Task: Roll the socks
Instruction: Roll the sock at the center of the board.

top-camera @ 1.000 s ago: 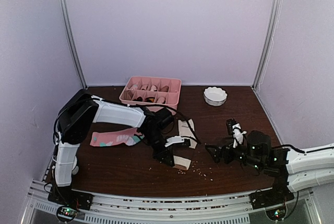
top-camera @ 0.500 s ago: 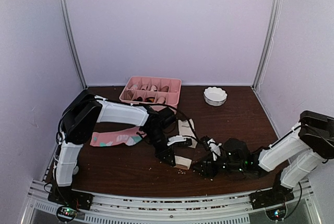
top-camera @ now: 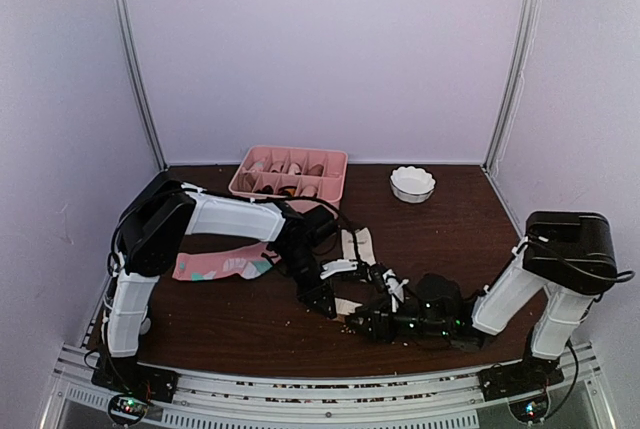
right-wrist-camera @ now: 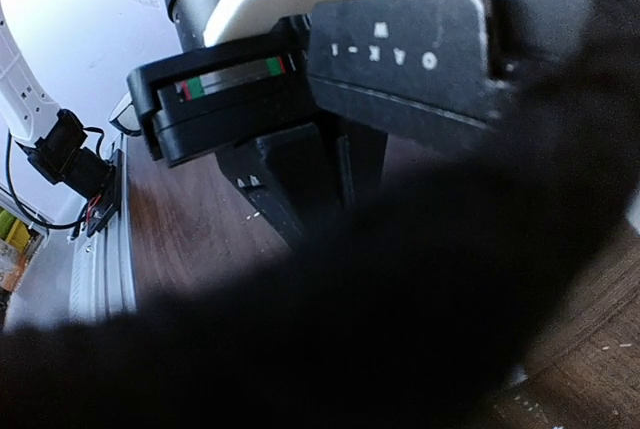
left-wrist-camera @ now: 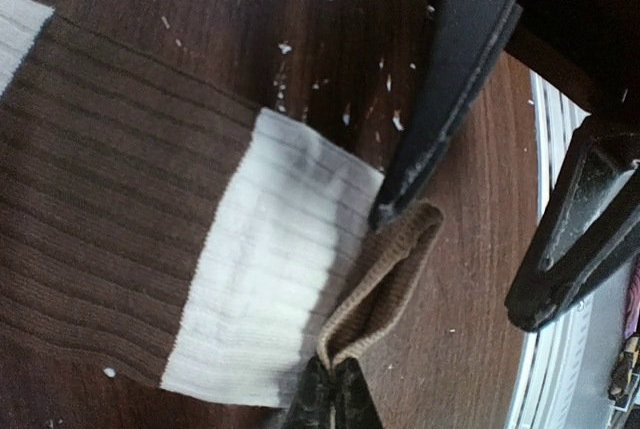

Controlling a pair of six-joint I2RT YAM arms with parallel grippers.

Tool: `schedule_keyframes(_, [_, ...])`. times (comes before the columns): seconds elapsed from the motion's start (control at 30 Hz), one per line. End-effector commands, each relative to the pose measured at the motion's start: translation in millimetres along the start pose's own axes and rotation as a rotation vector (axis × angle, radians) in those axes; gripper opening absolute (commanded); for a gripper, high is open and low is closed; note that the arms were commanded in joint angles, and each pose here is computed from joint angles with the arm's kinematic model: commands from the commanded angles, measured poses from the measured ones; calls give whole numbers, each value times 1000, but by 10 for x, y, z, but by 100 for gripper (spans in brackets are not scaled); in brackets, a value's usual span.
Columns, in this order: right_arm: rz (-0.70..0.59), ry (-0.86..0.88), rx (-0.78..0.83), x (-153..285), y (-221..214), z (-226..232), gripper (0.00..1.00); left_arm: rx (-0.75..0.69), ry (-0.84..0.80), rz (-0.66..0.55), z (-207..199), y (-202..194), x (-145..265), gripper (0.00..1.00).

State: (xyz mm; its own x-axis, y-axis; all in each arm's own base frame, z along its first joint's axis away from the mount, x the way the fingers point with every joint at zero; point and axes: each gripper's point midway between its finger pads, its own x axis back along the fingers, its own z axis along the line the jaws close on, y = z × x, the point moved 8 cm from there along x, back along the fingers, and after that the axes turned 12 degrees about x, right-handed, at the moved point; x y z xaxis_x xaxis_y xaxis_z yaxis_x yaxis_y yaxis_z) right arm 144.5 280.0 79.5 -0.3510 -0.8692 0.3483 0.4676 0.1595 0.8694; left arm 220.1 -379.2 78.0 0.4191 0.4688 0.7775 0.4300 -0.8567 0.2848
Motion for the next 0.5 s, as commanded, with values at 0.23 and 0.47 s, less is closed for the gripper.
schedule_keyframes(0.23, [-201, -87, -79, 339, 10, -98, 48, 80, -45, 63, 131, -202, -131, 0])
schedule_keyframes(0.47, [-218, -73, -90, 346, -1, -77, 51, 100, -67, 55, 141, -187, -142, 0])
